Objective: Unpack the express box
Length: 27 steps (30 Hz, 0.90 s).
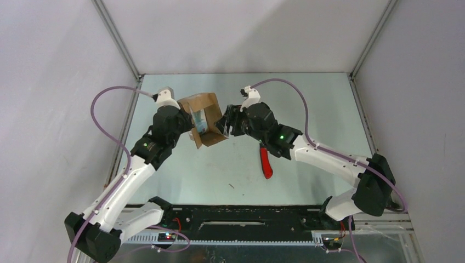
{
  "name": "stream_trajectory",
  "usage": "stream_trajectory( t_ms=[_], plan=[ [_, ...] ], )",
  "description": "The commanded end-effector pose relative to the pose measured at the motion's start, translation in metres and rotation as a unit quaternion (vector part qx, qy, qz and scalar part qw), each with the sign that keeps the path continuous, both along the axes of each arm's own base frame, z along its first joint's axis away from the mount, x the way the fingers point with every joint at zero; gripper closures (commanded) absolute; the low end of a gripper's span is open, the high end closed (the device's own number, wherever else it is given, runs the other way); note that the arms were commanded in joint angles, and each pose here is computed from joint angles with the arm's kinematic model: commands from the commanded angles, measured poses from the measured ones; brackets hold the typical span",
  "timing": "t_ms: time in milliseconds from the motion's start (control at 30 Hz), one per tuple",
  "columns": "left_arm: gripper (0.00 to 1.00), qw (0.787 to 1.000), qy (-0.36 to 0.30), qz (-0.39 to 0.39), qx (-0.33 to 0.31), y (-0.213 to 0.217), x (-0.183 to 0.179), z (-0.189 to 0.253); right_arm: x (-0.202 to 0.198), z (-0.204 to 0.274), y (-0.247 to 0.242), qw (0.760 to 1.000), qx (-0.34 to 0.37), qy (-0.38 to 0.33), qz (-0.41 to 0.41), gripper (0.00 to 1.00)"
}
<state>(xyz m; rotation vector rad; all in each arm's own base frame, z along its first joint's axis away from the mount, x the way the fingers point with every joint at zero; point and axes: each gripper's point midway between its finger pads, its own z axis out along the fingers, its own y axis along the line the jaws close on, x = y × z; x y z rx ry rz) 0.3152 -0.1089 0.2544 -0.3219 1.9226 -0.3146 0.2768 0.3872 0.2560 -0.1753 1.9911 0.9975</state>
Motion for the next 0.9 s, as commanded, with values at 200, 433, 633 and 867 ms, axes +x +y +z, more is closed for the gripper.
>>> stream_trajectory(
  t_ms=[200, 433, 633, 867],
  plan=[
    [1.0, 0.997, -0.075, -0.032, 0.005, -0.008, 0.0, 0.038, 0.035, 0.001, -0.01, 0.99, -0.108, -0.092, 0.003, 0.28],
    [1.0, 0.994, -0.099, -0.044, 0.022, -0.011, -0.003, 0.053, 0.06, 0.002, -0.005, 0.99, -0.089, -0.11, 0.01, 0.48],
    [1.0, 0.986, -0.137, -0.071, 0.065, -0.022, -0.012, 0.087, 0.059, -0.018, 0.011, 0.996, -0.041, -0.075, 0.041, 0.96],
    [1.0, 0.975, -0.141, -0.09, 0.143, -0.062, -0.02, 0.117, 0.07, -0.026, 0.031, 0.987, 0.131, -0.046, 0.086, 1.0]
  ],
)
